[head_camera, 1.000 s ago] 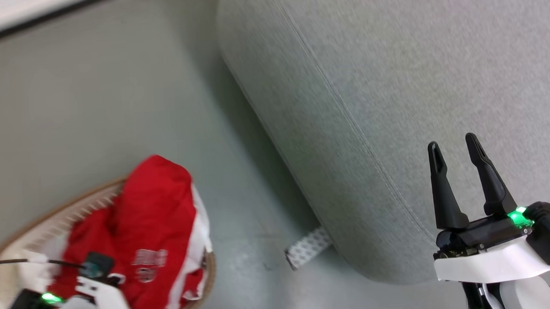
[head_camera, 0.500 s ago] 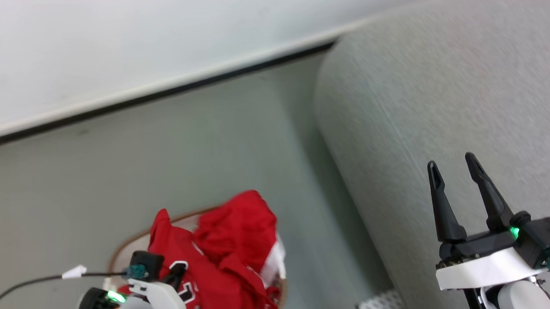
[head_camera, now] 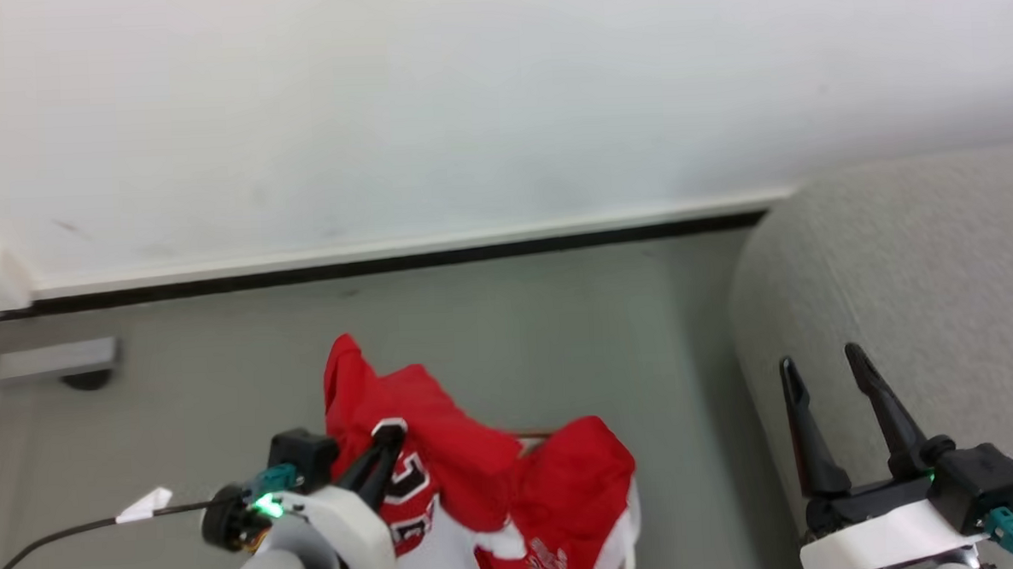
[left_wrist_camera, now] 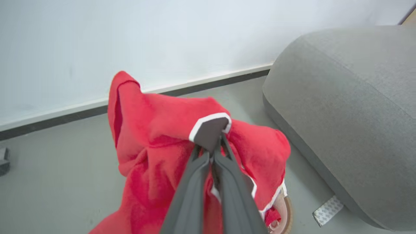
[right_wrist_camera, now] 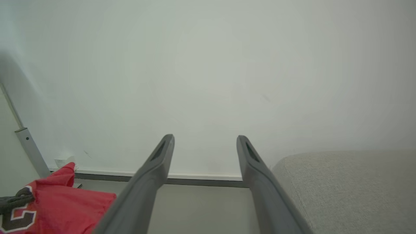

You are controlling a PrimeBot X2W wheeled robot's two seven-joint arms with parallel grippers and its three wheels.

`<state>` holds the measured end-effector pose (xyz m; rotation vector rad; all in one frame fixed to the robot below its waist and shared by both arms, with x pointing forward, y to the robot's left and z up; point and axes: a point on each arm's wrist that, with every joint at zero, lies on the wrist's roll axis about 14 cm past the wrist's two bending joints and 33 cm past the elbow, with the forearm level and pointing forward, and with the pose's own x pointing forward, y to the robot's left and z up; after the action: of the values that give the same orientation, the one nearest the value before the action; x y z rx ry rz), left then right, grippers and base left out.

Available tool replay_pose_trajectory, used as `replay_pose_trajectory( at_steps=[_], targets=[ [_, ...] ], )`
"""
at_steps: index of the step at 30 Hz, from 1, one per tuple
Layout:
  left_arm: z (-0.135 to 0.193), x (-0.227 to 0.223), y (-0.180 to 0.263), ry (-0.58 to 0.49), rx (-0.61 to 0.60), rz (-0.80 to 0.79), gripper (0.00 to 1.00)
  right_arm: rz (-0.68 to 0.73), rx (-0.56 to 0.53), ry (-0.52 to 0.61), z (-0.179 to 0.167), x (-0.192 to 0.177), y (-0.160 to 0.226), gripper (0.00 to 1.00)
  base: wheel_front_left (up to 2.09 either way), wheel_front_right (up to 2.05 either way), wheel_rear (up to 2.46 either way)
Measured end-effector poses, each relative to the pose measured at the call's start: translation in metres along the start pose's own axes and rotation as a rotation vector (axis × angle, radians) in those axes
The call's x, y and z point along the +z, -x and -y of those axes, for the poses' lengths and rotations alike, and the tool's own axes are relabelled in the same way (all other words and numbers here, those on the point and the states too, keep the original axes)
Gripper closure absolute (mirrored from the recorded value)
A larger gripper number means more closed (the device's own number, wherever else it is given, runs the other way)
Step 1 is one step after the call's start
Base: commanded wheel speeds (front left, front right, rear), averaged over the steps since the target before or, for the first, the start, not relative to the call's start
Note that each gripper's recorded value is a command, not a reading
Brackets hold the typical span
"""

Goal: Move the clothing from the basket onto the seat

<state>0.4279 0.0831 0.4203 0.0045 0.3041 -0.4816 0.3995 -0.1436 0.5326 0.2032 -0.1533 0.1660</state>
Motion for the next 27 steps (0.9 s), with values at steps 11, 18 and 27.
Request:
replay_pose_trajectory(
  at_steps=[11, 18, 27],
  targets=[
    [-0.005, 0.123, 0.044, -0.030, 0.049, 0.403, 1.00, 0.014, 0.153, -0.019, -0.054, 0.005, -0.005, 0.00, 0.00, 0.00, 0.00],
    [0.000, 0.159, 0.061, -0.037, 0.049, 0.526, 1.00, 0.001, 0.193, -0.024, -0.068, 0.002, -0.002, 0.00, 0.00, 0.00, 0.00],
    [0.002, 0.165, 0.063, -0.040, 0.044, 0.542, 1.00, -0.039, 0.252, -0.031, -0.087, -0.011, 0.003, 0.00, 0.00, 0.00, 0.00]
  ],
)
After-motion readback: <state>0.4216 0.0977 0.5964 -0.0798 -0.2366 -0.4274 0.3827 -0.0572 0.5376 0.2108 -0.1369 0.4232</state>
